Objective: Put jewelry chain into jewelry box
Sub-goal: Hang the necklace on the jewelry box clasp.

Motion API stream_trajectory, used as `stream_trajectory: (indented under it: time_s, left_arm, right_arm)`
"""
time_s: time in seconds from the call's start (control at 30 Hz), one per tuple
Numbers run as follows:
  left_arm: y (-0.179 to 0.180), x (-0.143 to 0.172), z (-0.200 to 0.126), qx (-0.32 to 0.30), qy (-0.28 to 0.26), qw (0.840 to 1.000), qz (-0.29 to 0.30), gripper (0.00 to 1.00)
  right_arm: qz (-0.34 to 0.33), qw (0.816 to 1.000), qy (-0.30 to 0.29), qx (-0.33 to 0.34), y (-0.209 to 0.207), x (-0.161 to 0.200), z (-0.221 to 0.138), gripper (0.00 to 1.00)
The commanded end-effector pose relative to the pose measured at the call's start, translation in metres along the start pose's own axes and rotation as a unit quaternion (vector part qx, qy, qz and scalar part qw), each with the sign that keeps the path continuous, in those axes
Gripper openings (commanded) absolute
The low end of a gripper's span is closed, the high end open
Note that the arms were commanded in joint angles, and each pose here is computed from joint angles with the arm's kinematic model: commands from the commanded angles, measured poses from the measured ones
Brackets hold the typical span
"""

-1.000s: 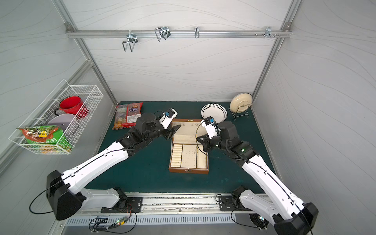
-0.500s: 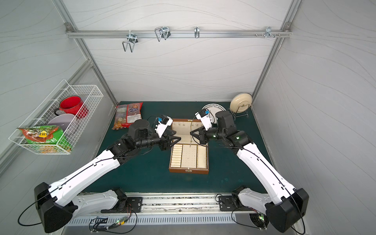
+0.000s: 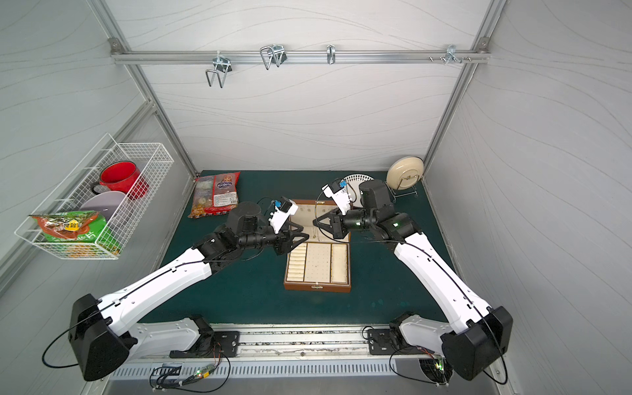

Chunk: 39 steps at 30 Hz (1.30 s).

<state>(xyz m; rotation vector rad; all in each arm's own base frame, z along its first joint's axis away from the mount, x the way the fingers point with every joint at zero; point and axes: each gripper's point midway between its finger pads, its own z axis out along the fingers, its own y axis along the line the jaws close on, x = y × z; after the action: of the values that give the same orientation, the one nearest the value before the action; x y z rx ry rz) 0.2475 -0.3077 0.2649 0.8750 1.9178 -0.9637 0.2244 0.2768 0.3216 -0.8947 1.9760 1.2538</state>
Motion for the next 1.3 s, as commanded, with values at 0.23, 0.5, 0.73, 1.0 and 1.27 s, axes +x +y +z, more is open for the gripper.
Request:
stream_trajectory:
  time_s: [0.23, 0.5, 0.73, 1.0, 1.27]
  left_arm:
    - [-0.01, -0.042, 0.009, 0.013, -0.06, 0.997, 0.045, 0.41]
    - [-0.016, -0.052, 0.017, 0.024, -0.068, 0.996, 0.053, 0.4]
    - [-0.021, -0.059, 0.023, 0.032, -0.074, 0.995, 0.059, 0.38]
    - [-0.027, -0.066, 0.027, 0.042, -0.081, 0.994, 0.062, 0.22]
    - [-0.023, -0.065, 0.024, 0.021, -0.074, 0.994, 0.074, 0.0]
  right_arm:
    - [-0.007, 1.0, -0.011, -0.024, 0.014, -0.007, -0.007, 0.0]
    - [-0.006, 1.0, -0.013, -0.026, 0.017, -0.007, -0.009, 0.0]
    - [-0.005, 0.999, -0.017, -0.027, 0.02, -0.007, -0.012, 0.0]
    - [0.0, 0.999, -0.018, -0.026, 0.02, -0.003, -0.013, 0.0]
    - [-0.005, 1.0, -0.023, -0.018, 0.018, -0.001, -0.014, 0.0]
